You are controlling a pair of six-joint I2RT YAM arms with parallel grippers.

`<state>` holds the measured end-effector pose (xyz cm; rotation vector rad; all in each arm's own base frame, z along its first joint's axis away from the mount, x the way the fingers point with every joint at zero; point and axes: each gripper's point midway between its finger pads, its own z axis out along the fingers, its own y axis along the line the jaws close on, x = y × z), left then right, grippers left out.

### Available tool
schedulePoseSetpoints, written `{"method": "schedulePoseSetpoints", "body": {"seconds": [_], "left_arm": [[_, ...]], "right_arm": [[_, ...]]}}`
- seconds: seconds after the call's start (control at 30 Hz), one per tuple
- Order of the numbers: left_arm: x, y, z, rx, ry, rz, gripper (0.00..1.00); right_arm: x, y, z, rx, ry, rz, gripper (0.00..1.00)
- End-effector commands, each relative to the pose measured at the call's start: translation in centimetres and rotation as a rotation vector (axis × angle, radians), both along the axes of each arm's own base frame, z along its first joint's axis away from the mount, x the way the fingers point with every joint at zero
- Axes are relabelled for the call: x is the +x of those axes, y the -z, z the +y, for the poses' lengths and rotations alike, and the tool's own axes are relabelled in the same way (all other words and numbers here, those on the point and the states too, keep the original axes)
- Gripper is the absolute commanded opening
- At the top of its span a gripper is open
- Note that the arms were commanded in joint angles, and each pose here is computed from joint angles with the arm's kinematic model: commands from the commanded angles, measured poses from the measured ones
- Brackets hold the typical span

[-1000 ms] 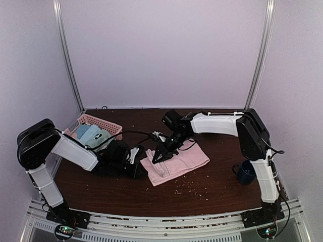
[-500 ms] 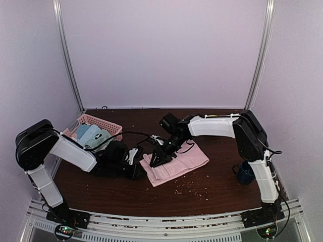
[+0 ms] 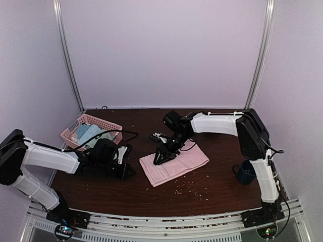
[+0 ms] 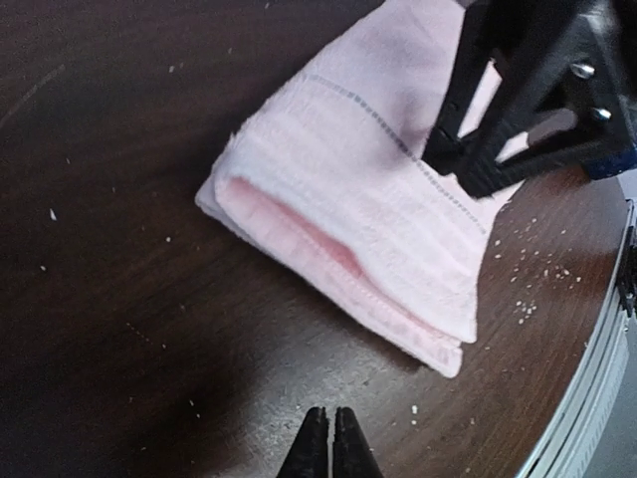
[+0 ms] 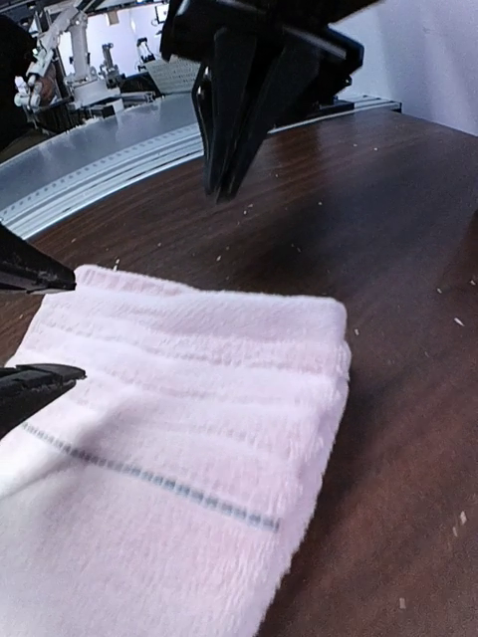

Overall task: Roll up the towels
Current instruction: Fold the towel at the center of the board, then rotate the towel at the center of the board.

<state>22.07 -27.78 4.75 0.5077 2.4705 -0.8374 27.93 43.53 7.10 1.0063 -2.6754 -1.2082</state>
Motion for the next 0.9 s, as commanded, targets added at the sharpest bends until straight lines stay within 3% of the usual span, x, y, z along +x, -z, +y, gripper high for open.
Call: {"method": "schedulePoseSetpoints", "body": {"seconds": [0.0,0.27,0.47,0.63,0.87], "left_arm": [[1.2,-4.0,-0.5,-0.005,0.024,-0.115,0.06],[4.1,-6.4,-7.8,-0.092,0.141,-0.148,0.03],[2.9,-2.5,-12.7,-0.078,0.265,-0.044,0.01],[1.0,0.2,-12.4,-0.043,0.278,0.032,0.00],[-0.6,3.2,-8.1,0.062,0.218,0.072,0.00]], "right_arm": [[5.7,-4.7,-4.8,-0.009,0.046,-0.212,0.26],[12.9,-5.7,-13.6,-0.043,0.221,-0.405,0.22],[13.3,-3.0,-15.3,-0.074,0.211,-0.417,0.16],[13.7,-0.8,-15.1,-0.072,0.229,-0.404,0.13],[15.5,3.4,-16.3,-0.190,0.260,-0.435,0.09]]}}
